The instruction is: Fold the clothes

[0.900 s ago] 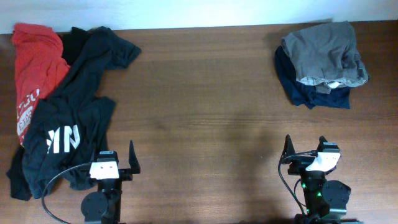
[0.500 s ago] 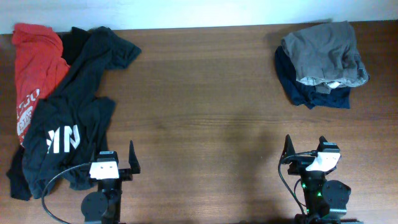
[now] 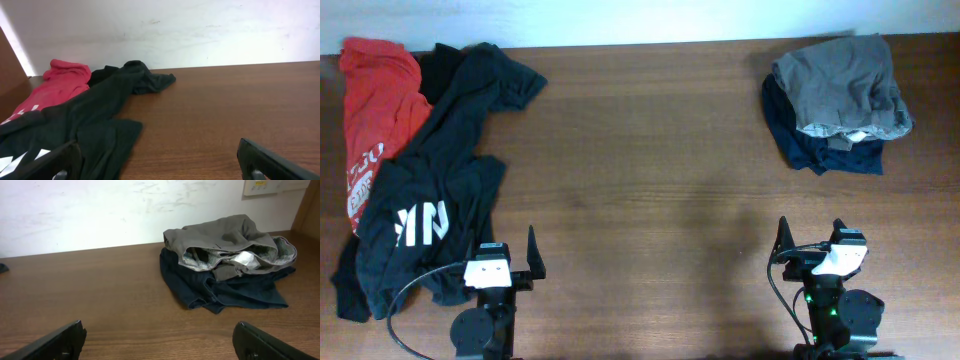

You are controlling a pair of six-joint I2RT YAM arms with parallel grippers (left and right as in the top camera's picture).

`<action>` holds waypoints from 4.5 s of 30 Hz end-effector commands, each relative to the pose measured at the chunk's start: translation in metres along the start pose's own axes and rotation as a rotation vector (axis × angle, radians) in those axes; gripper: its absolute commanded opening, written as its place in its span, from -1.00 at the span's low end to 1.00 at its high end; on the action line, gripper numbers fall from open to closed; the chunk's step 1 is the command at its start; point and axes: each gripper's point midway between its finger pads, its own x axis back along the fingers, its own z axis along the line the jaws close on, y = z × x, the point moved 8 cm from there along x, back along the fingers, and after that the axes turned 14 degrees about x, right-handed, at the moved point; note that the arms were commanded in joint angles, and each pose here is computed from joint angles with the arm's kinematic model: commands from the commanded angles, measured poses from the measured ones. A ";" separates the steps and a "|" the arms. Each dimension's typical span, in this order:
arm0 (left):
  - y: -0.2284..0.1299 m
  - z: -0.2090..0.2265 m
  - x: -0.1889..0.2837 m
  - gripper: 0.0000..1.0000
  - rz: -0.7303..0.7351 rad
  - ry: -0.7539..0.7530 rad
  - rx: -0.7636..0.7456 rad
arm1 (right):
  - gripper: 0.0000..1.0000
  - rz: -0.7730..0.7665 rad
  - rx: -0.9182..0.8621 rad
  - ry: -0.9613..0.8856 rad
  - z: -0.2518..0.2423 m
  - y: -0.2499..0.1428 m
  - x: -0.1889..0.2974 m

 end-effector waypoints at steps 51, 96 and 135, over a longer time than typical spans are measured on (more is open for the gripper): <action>0.029 0.002 0.003 0.98 -0.185 0.037 0.012 | 0.97 -0.087 0.018 -0.141 -0.014 0.013 0.001; 0.029 -0.023 -0.156 0.83 0.951 0.026 -0.030 | 0.98 0.870 -0.195 0.539 0.005 0.104 -0.153; -0.049 0.097 -0.137 -0.73 1.252 0.642 0.335 | 0.99 0.829 -0.071 0.666 0.060 0.082 -0.194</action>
